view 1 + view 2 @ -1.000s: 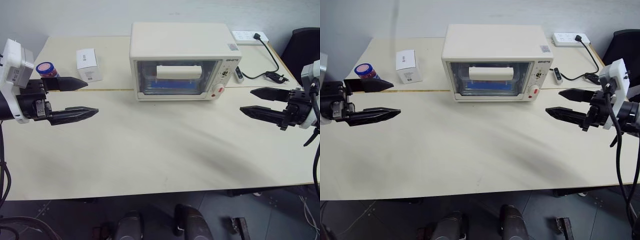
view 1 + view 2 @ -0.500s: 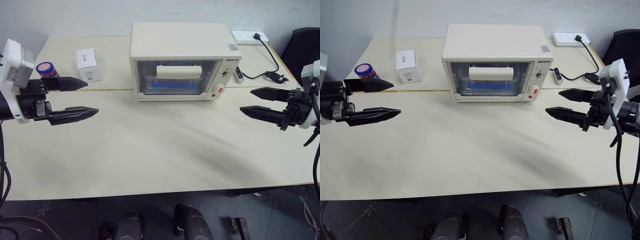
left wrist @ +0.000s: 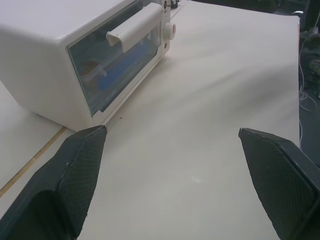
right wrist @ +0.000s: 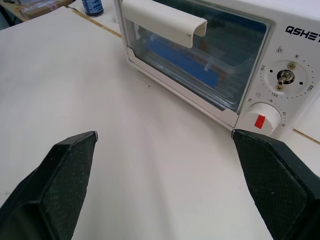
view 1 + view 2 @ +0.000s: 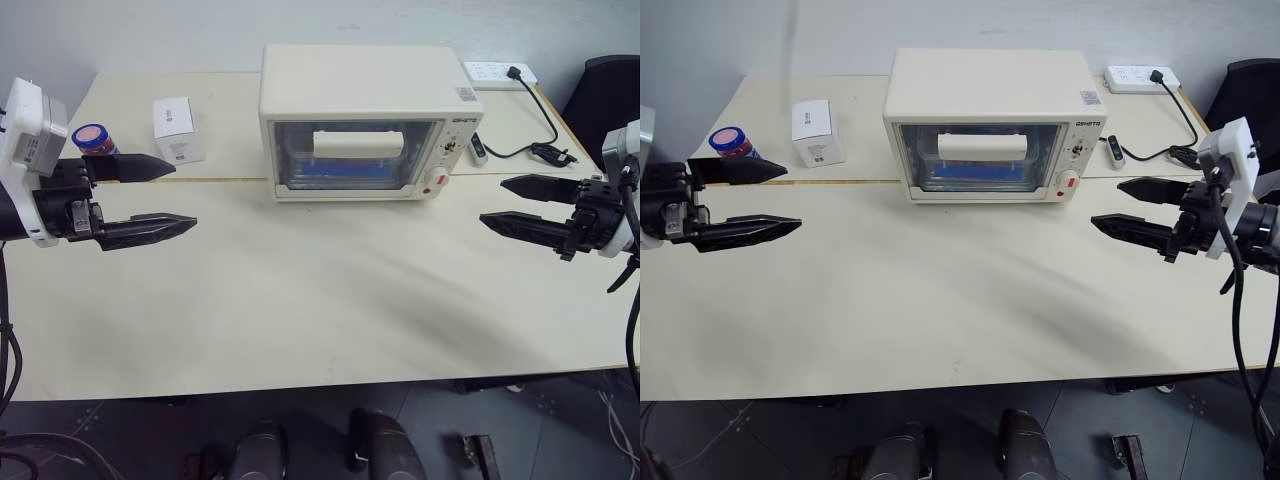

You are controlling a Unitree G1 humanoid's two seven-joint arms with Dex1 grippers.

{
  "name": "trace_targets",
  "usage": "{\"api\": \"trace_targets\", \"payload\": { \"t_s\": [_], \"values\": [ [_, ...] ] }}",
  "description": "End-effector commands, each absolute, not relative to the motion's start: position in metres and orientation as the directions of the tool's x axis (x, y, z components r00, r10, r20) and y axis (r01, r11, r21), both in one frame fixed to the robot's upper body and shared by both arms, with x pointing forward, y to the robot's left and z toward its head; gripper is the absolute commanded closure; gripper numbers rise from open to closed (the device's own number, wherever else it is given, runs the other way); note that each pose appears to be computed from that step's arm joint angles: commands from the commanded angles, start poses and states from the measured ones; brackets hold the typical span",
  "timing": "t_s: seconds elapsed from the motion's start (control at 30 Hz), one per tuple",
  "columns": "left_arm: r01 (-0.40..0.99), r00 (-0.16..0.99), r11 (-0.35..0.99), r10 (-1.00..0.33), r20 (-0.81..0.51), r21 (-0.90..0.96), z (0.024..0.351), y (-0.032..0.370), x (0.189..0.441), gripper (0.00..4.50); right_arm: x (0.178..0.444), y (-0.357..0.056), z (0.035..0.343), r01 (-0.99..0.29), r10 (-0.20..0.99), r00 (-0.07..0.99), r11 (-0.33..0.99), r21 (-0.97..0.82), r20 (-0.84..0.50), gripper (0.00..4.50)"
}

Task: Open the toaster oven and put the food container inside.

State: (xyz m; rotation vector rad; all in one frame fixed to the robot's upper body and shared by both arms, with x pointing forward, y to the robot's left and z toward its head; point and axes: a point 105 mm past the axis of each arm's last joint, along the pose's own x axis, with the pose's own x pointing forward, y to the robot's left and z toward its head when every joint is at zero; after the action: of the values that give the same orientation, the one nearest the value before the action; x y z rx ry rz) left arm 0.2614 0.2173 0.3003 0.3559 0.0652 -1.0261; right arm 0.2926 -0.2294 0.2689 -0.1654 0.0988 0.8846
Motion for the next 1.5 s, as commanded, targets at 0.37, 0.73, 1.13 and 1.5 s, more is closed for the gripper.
{"api": "trace_targets", "payload": {
  "t_s": [0.37,0.73,1.13,1.5],
  "values": [
    [0.829,0.537,0.467,-0.818,-0.205,0.309,0.3116,0.2196,0.2562,0.0,0.2856,-0.2315,0.2849,-0.767,0.759,0.64,0.621,-0.162,-0.118,0.02],
    [0.829,0.537,0.467,-0.818,-0.205,0.309,0.3116,0.2196,0.2562,0.0,0.2856,-0.2315,0.2849,-0.767,0.759,0.64,0.621,-0.162,-0.118,0.02],
    [0.829,0.537,0.467,-0.818,-0.205,0.309,0.3116,0.2196,0.2562,0.0,0.2856,-0.2315,0.2849,-0.767,0.759,0.64,0.621,-0.162,-0.118,0.02],
    [0.829,0.537,0.467,-0.818,-0.205,0.309,0.3116,0.2196,0.2562,0.0,0.2856,-0.2315,0.2849,-0.767,0.759,0.64,0.621,-0.162,-0.118,0.02]
  ]
}}
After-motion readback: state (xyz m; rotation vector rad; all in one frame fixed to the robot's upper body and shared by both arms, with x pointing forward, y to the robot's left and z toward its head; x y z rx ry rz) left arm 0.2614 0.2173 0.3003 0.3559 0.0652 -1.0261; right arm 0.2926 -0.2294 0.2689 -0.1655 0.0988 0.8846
